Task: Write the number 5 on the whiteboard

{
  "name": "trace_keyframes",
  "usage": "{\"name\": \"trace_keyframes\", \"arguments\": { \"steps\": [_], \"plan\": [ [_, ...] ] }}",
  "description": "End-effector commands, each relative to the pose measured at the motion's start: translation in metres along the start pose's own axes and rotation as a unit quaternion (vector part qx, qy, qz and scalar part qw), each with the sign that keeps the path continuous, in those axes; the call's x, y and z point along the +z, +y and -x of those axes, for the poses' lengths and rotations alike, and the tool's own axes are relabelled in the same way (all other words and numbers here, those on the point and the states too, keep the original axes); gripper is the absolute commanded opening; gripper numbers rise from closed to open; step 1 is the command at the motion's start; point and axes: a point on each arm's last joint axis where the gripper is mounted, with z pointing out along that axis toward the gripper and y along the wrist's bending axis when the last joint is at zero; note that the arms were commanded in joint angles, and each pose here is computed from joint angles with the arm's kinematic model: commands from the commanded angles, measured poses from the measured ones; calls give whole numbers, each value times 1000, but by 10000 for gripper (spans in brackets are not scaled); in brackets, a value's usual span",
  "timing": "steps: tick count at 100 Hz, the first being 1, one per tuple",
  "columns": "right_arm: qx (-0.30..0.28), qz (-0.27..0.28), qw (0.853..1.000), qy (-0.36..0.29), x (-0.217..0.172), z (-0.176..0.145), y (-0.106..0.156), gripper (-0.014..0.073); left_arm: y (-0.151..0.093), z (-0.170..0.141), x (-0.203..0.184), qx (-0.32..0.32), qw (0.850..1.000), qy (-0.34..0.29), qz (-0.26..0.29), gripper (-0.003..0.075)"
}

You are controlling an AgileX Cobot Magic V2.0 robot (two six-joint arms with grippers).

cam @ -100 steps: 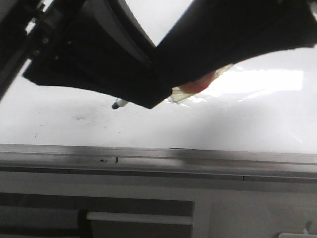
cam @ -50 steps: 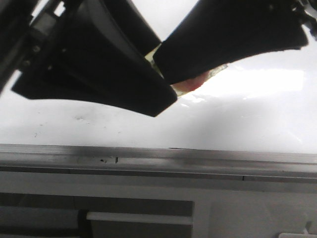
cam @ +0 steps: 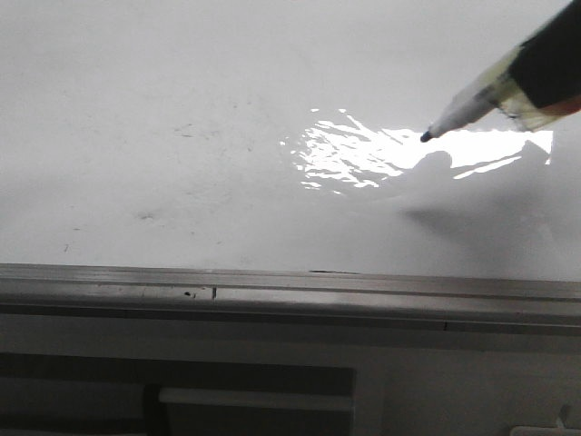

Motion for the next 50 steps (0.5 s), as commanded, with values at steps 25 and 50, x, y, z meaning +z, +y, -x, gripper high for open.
{"name": "trace_keyframes", "arguments": {
  "steps": [25, 50],
  "plan": [
    [1, -46, 995, -85, -34, 51, -16, -61, 9, -19, -9, -131, 989, -30, 61, -20],
    [-2, -28, 999, -27, -8, 49, -20, -39, 9, -19, -9, -131, 989, -30, 61, -20]
  ]
}}
